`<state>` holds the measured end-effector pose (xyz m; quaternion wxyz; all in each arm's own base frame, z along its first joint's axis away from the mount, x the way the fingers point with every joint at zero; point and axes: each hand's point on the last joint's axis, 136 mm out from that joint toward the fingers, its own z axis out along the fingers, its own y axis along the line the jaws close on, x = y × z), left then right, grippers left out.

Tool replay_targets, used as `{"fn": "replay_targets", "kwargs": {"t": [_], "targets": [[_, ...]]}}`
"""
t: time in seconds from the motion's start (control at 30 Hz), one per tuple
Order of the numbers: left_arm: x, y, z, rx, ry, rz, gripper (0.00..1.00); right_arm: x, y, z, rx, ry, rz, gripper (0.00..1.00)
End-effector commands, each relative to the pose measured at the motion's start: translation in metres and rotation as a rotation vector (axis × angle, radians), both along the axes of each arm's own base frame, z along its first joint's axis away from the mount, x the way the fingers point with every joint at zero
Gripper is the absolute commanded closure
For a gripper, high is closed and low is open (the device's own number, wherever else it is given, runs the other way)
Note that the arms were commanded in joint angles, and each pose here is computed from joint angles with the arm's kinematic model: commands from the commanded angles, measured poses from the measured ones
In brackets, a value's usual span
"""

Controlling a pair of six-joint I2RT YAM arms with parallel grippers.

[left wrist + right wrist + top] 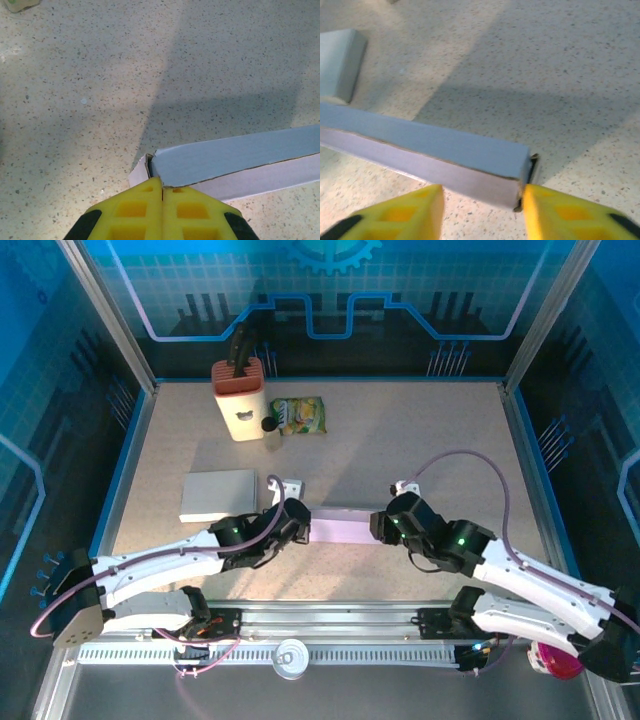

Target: Fold the paper box

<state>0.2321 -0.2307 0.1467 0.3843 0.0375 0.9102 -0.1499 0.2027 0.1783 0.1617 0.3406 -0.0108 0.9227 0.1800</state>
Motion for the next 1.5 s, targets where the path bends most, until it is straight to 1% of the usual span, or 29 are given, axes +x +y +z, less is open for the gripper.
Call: {"fn": "replay_targets", "kwargs": {"t": [0.0, 0.1, 0.23, 0.37, 0.53, 0.63, 0.7, 0.77, 0.83, 0.97, 1.1, 1.2, 1.33, 1.4, 1.47], "targets": [[-0.016, 0.007, -0.029, 0.055, 0.081, -0.003, 0.99, -0.016, 0.007, 0.01, 0.147, 0.06, -0.019, 0.46], [-0.016, 0.007, -0.026, 0.06, 0.069, 0.006, 0.99, -0.019, 0.006, 0.023, 0.252, 0.079, -0.067, 0.37], [-0.017, 0.008, -0.025, 0.062, 0.063, 0.013, 0.99, -0.024, -0.007, 0.025, 0.401, 0.195, -0.235, 0.27], [-0.018, 0.006, -0.028, 0.064, 0.064, 0.014, 0.99, -0.027, -0.013, 0.028, 0.618, 0.291, -0.365, 0.23], [-0.019, 0.004, -0.026, 0.068, 0.054, 0.01, 0.99, -0.02, -0.016, 0.035, 0.863, 0.356, -0.47, 0.21], [-0.019, 0.004, -0.025, 0.071, 0.05, 0.013, 0.99, -0.012, -0.005, 0.029, 0.995, 0.429, -0.492, 0.21], [-0.019, 0.005, -0.024, 0.071, 0.046, 0.015, 0.99, -0.005, 0.003, 0.024, 1.055, 0.462, -0.494, 0.22], [-0.019, 0.004, -0.024, 0.074, 0.045, 0.014, 0.99, 0.001, 0.009, 0.021, 1.086, 0.488, -0.489, 0.22], [-0.02, 0.003, -0.024, 0.073, 0.048, 0.01, 0.98, 0.003, 0.013, 0.017, 1.089, 0.513, -0.492, 0.22], [-0.019, 0.001, -0.023, 0.076, 0.049, 0.006, 0.98, 0.005, 0.006, 0.008, 1.082, 0.498, -0.533, 0.25], [-0.019, 0.001, -0.023, 0.078, 0.046, 0.005, 0.98, 0.009, -0.004, -0.005, 1.092, 0.486, -0.569, 0.34], [-0.018, 0.001, -0.023, 0.077, 0.046, 0.008, 0.98, 0.014, -0.008, -0.01, 1.11, 0.483, -0.574, 0.43], [-0.018, 0.001, -0.023, 0.077, 0.046, 0.007, 0.98, 0.018, -0.011, -0.012, 1.115, 0.48, -0.572, 0.5], [-0.018, 0.0, -0.022, 0.072, 0.046, 0.005, 0.98, 0.018, -0.011, -0.012, 1.113, 0.474, -0.569, 0.56], [-0.018, -0.001, -0.022, 0.071, 0.047, 0.005, 0.98, 0.017, -0.013, -0.014, 1.105, 0.468, -0.577, 0.58]]}}
